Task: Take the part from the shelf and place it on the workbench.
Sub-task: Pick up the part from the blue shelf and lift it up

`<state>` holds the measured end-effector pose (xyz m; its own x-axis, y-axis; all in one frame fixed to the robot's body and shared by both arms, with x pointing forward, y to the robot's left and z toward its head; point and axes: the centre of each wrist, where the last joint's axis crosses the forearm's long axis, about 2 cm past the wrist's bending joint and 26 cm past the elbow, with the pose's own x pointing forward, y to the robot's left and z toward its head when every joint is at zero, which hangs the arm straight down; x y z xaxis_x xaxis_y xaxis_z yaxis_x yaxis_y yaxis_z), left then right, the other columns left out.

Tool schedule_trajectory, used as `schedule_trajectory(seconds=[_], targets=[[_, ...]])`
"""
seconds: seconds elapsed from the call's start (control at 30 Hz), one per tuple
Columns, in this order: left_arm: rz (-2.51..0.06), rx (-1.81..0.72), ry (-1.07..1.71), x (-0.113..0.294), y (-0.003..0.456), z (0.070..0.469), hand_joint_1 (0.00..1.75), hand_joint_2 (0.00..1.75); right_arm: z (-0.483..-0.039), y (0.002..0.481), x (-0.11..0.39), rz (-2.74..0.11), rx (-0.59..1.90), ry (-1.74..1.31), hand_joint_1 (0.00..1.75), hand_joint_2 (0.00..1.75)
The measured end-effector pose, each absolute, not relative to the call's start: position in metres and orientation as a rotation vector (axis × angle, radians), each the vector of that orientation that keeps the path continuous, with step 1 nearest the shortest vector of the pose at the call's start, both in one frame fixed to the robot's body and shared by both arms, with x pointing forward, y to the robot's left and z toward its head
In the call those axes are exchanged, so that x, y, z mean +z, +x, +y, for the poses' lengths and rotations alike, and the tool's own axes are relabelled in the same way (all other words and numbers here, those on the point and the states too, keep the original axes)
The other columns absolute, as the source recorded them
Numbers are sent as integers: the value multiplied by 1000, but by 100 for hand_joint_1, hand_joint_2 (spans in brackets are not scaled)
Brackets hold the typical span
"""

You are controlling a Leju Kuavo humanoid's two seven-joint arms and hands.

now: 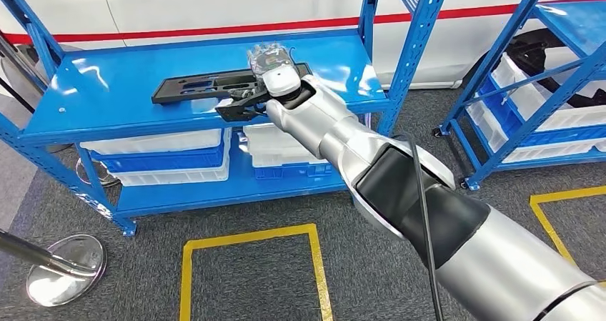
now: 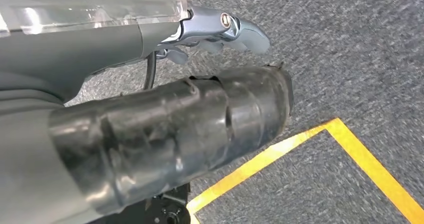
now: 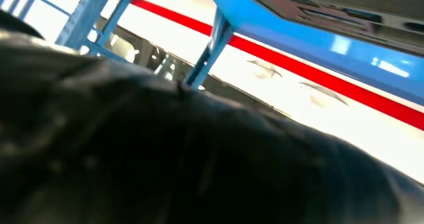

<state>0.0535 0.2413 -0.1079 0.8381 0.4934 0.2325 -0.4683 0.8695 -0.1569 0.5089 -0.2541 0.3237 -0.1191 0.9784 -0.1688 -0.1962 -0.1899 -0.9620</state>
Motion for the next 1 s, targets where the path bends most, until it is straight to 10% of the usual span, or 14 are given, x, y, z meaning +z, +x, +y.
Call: schedule_trajectory(seconds=[1.0], targets=[[-277,470,-94,-108,53,241,0,0,-192,495,301,-1174,1787,-893,0,0]])
